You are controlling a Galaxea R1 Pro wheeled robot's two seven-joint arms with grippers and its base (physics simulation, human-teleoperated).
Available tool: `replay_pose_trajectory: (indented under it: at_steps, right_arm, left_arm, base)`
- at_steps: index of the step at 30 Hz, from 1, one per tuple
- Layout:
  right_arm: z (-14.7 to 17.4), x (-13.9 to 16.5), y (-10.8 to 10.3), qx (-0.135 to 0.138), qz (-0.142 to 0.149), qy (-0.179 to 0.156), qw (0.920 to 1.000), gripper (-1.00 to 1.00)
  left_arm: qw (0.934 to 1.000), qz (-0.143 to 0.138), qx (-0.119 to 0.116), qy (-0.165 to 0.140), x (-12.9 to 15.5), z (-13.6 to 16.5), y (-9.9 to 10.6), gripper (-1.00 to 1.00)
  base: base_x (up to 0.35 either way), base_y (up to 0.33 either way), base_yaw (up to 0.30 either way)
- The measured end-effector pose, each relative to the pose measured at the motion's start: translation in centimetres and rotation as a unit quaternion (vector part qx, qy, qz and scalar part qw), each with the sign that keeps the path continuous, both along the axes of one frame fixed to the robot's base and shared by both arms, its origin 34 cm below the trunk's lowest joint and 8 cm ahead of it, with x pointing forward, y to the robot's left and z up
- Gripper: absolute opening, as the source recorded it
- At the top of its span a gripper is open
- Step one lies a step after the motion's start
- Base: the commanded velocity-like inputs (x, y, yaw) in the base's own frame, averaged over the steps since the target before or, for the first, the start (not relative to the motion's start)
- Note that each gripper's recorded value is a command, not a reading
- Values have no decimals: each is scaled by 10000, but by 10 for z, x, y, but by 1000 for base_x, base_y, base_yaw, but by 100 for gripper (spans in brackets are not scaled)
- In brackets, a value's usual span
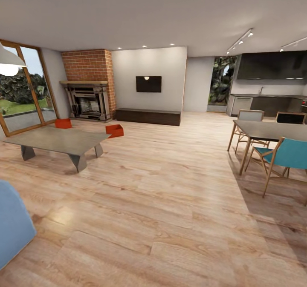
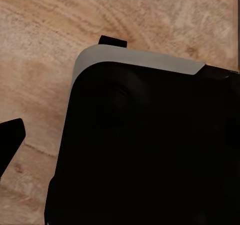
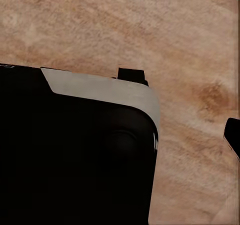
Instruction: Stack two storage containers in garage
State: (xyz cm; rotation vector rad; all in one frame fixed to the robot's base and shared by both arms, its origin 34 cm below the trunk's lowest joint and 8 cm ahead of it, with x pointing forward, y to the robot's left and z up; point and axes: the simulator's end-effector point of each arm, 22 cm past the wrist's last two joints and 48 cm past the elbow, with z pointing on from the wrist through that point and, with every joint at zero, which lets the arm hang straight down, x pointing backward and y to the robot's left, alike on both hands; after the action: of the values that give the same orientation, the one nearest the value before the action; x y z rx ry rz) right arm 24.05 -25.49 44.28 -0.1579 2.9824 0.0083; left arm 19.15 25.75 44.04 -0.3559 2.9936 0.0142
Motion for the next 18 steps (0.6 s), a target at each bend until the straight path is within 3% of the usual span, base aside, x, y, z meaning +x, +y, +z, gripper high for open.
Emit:
replay_pose_trajectory:
  at_steps: [18]
  right_arm:
    - [0, 0, 0, 1, 2, -2, 10000, 100]
  left_arm:
    - [10000, 0, 0, -1, 0, 0, 0, 100]
  base:
    - [323, 0, 0]
